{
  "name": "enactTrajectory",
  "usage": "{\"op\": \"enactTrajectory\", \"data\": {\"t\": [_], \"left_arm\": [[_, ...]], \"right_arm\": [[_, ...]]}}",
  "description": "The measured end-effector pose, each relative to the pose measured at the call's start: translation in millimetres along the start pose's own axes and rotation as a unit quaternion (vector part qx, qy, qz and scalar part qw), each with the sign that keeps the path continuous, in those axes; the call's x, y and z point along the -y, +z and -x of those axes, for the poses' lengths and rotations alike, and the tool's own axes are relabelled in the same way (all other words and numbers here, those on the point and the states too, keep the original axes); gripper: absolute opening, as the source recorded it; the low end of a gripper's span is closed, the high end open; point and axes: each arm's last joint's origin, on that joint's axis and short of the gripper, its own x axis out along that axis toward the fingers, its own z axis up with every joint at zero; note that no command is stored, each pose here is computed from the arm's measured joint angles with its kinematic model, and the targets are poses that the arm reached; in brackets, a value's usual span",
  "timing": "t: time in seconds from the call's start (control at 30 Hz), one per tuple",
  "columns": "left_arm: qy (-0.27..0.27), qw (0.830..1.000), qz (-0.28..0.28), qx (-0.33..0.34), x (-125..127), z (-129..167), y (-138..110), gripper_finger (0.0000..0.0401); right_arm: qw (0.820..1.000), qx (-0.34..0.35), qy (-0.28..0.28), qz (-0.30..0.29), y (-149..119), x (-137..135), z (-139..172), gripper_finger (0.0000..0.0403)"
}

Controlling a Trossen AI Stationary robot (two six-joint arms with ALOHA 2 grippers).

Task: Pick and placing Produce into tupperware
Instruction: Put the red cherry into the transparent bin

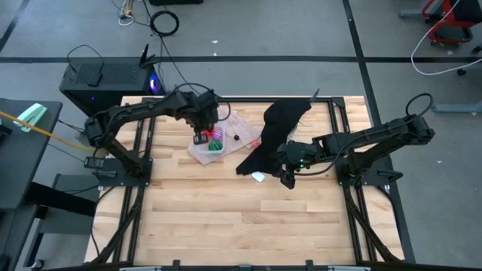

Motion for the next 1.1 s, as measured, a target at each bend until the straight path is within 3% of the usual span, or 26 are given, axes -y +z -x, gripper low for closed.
{"op": "enactTrajectory", "data": {"t": [0.23, 1.1], "left_arm": [[-0.023, 0.997, -0.047, -0.048, 13, -13, 1, 0.0003], [-0.032, 0.994, -0.076, -0.066, 19, -21, 2, 0.0005]], "right_arm": [[1.000, 0.000, 0.000, 0.000, 0, 0, 0, 0.0258], [1.000, 0.005, -0.004, -0.004, 1, 0, 0, 0.0258]]}}
